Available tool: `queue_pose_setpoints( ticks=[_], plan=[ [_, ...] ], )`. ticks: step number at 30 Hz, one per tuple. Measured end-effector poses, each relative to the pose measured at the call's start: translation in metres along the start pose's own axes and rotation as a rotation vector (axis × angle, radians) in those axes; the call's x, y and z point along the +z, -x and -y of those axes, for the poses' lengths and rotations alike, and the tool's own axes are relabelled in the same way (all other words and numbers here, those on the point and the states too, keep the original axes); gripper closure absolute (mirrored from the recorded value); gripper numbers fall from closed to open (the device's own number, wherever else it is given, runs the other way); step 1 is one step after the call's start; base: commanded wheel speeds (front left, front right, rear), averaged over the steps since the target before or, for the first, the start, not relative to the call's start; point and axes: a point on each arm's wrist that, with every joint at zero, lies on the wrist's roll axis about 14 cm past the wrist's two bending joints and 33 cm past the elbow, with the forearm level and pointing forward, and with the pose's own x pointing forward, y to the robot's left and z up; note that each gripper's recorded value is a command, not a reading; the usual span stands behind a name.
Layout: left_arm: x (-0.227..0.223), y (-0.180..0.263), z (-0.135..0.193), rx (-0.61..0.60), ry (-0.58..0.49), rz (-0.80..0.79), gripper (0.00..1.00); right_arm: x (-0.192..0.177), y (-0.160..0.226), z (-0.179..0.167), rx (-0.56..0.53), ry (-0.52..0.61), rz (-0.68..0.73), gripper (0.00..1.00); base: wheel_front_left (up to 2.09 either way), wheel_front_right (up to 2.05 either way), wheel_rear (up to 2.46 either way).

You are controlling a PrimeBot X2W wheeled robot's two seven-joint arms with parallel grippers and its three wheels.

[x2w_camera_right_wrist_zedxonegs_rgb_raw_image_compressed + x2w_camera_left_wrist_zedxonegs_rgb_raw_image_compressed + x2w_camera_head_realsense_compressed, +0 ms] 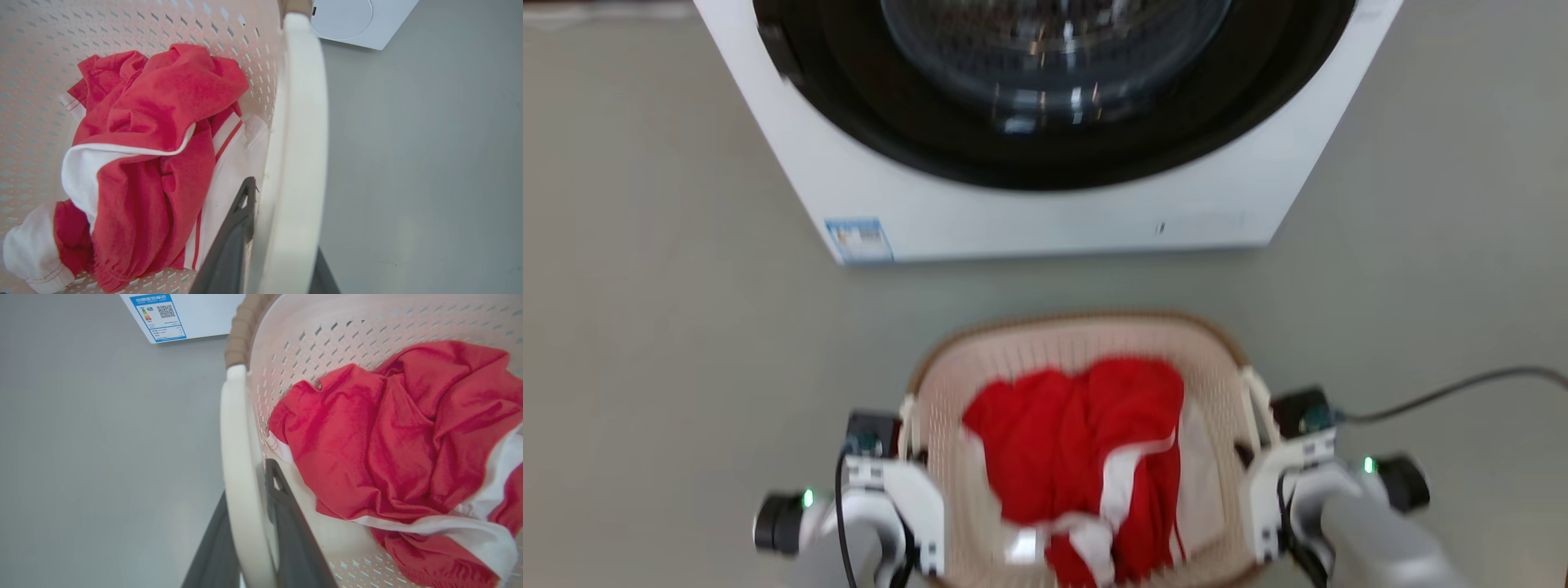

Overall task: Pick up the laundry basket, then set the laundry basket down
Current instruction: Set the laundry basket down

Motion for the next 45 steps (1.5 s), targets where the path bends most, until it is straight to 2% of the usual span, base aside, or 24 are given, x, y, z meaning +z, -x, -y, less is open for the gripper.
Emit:
queue_pose_setpoints(
  ticks=[6, 12, 16, 23, 32, 45],
  plan=[
    [0.018, -0.038, -0.017, 0.016, 0.016, 0.007, 1.00, 0.027, -0.041, 0.010, 0.009, 0.030, 0.006, 1.00, 0.00, 0.00, 0.00],
    [0.039, -0.094, -0.035, 0.025, 0.011, 0.024, 1.00, 0.049, -0.099, 0.027, 0.009, 0.047, 0.017, 1.00, 0.00, 0.00, 0.00],
    [0.042, -0.124, -0.044, 0.032, 0.018, 0.027, 1.00, 0.046, -0.131, 0.033, 0.012, 0.036, 0.011, 1.00, 0.00, 0.00, 0.00],
    [0.020, -0.159, -0.055, 0.034, 0.040, -0.001, 1.00, 0.024, -0.171, 0.041, 0.014, 0.016, -0.024, 1.00, 0.00, 0.00, 0.00],
    [0.013, -0.189, -0.058, 0.031, 0.054, 0.015, 1.00, 0.014, -0.198, 0.056, -0.012, -0.004, -0.023, 1.00, 0.00, 0.00, 0.00],
    [0.006, -0.203, -0.059, 0.028, 0.024, 0.015, 1.00, 0.003, -0.206, 0.068, -0.043, -0.017, -0.033, 1.00, 0.00, 0.00, 0.00]
  ],
)
